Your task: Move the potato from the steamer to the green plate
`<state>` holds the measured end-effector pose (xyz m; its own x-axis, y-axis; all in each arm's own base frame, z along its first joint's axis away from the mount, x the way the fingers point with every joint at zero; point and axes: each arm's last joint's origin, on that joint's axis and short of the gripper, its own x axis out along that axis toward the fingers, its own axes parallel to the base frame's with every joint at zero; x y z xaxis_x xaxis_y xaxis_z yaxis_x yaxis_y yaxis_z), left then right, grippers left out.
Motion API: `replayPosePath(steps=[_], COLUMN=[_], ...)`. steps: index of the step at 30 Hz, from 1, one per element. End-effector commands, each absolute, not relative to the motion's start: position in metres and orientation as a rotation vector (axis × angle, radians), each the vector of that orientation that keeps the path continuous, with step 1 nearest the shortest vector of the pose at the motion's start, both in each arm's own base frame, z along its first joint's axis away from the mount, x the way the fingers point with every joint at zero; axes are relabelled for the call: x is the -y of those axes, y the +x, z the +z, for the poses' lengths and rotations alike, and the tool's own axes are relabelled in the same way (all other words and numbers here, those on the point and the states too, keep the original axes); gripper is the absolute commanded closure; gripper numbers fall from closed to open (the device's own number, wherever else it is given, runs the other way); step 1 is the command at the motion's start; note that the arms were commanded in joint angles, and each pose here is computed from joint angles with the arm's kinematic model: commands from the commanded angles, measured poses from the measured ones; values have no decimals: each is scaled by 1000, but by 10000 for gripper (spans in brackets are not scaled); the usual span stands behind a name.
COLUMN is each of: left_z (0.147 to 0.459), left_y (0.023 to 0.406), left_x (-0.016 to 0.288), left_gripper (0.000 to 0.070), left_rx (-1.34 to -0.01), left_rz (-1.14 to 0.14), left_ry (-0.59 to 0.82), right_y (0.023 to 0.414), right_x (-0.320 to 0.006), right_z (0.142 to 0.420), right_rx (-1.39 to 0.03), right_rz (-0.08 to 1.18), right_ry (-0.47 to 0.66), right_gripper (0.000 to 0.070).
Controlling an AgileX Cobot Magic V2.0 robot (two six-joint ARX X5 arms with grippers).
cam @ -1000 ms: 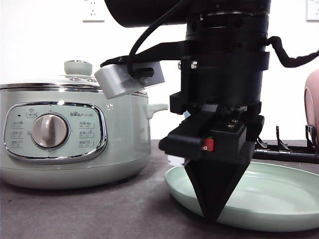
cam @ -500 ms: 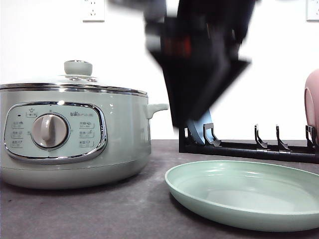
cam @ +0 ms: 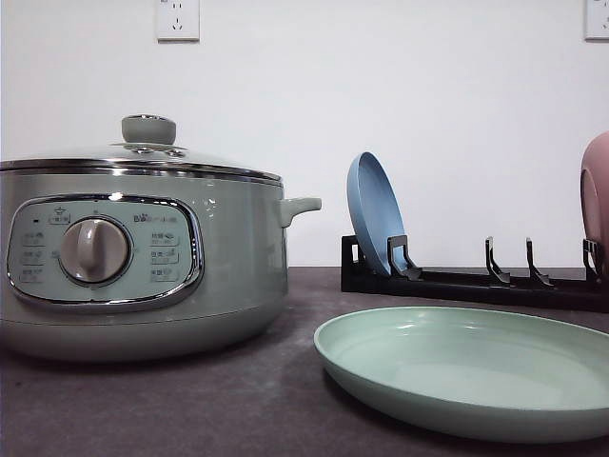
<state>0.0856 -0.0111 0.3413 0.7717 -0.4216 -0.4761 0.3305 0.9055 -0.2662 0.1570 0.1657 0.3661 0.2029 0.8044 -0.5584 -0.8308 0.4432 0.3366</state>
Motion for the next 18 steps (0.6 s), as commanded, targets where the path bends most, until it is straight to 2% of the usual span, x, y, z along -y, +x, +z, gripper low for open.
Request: replayPosePath(steps=[1,18], left_z=[347,346], left_y=[86,86], left_x=[11,11], left_gripper=[186,189], left_rx=[-533,-541], left_rz=[-418,-417], left_ry=[-162,-165], right_y=[159,161], right_x=[-165,-156], right_z=[372,370], right_rx=[-737,-763], right_rz=[1195,1186], right_ry=[-20,-29], right_gripper=[458,458])
